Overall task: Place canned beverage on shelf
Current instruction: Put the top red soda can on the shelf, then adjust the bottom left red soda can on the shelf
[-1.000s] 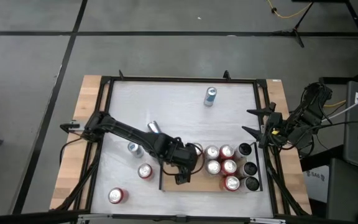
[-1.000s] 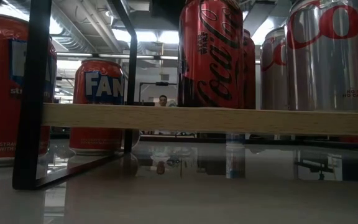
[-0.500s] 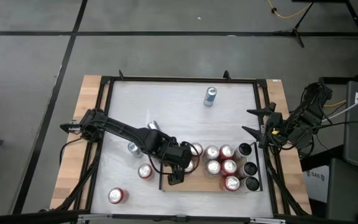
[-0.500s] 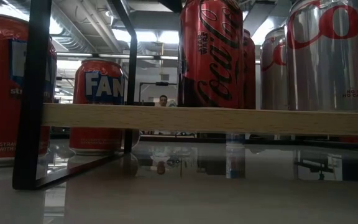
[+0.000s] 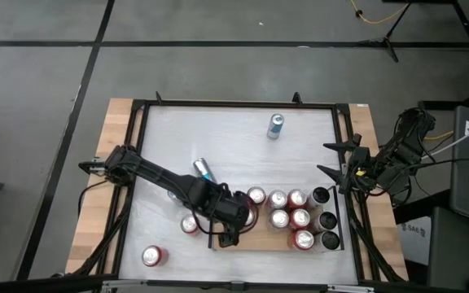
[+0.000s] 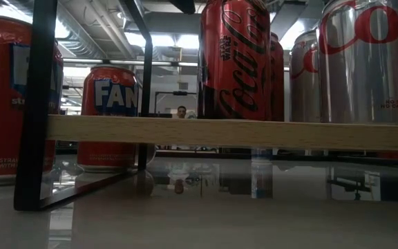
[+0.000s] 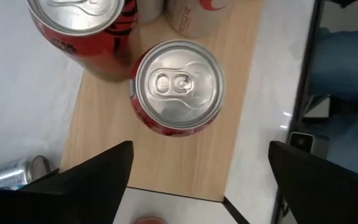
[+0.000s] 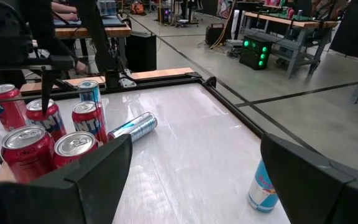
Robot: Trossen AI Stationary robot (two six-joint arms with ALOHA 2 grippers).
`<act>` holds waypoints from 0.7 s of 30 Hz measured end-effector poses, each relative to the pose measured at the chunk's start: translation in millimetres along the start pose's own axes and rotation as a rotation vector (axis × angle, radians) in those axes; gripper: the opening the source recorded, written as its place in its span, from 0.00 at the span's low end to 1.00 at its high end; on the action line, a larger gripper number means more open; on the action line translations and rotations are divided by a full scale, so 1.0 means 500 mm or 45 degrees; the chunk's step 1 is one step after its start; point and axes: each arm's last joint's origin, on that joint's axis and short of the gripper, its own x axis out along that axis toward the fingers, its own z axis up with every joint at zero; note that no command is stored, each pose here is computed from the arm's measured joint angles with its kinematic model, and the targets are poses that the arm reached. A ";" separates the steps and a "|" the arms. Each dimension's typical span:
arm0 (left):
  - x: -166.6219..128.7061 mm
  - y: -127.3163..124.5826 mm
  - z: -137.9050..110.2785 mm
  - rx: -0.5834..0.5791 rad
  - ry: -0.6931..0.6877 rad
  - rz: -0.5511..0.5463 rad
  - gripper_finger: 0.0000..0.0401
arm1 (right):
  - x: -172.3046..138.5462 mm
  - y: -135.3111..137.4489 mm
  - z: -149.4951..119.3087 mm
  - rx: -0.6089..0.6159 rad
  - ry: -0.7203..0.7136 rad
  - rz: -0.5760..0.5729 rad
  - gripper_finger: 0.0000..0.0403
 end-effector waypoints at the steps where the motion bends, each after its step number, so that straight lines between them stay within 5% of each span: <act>1: 0.002 -0.001 -0.002 0.006 0.002 0.011 0.90 | 0.000 0.000 0.000 0.000 0.000 0.000 0.86; 21: 0.069 0.012 -0.021 0.015 0.041 0.152 0.46 | 0.000 0.000 0.000 0.000 0.000 0.000 0.86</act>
